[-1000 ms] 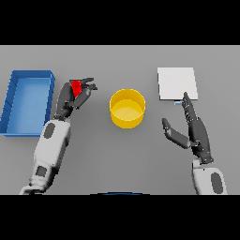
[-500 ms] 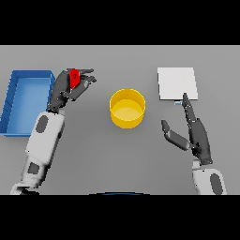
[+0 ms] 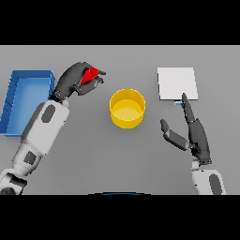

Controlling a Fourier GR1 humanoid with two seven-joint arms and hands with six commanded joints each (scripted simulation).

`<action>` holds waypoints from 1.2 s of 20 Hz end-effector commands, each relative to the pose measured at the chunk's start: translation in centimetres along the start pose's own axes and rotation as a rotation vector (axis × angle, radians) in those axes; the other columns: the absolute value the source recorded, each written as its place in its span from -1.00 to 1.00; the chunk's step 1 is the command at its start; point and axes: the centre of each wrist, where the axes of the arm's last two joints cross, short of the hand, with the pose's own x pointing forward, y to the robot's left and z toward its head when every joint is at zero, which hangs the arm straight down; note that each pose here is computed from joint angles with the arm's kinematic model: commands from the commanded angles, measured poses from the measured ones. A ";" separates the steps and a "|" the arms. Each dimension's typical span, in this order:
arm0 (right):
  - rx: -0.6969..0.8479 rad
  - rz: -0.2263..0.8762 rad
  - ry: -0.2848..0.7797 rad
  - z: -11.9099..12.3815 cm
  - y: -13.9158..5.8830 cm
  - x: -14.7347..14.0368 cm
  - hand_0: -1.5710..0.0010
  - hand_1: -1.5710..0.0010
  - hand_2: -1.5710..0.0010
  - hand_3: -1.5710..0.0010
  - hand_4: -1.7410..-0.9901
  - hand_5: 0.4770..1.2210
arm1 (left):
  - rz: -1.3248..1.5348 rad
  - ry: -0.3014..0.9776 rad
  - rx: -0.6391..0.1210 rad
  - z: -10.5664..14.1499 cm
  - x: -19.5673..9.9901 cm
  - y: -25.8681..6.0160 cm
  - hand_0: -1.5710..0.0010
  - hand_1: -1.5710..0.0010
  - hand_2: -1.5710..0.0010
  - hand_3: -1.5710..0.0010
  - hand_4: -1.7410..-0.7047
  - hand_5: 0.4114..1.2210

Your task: Pick up the red beaker and tilt it to pour out 1 green nut into yellow bowl. Pick up the yellow bowl and place it on the metallic measuring scale.

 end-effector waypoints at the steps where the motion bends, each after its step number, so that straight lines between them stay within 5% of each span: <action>1: 0.004 -0.010 0.000 -0.1 0.0 0.1 1.00 1.00 1.00 1.00 0.50 -0.50 | -0.069 0.008 -0.025 -0.3 0.5 0.1 -1.00 -1.00 -1.00 -1.00 -1.00 0.77; 10: 0.003 -0.037 0.018 0.1 0.3 0.2 1.00 1.00 1.00 1.00 0.46 -0.47 | -0.702 -0.016 -0.251 -2.7 5.3 -1.7 -1.00 -1.00 -1.00 -1.00 -0.90 0.95; 17: -0.008 -0.105 0.041 0.4 0.4 0.0 1.00 1.00 1.00 1.00 0.42 -0.56 | -1.089 -0.091 -0.419 -4.5 7.9 -1.8 -1.00 -1.00 -1.00 -0.65 -0.96 0.99; 24: -0.042 -0.059 0.025 0.0 0.6 -0.2 1.00 1.00 1.00 1.00 0.43 -0.71 | -1.366 -0.204 -0.524 -5.6 9.8 -3.2 -1.00 -1.00 -1.00 -0.93 -0.98 1.00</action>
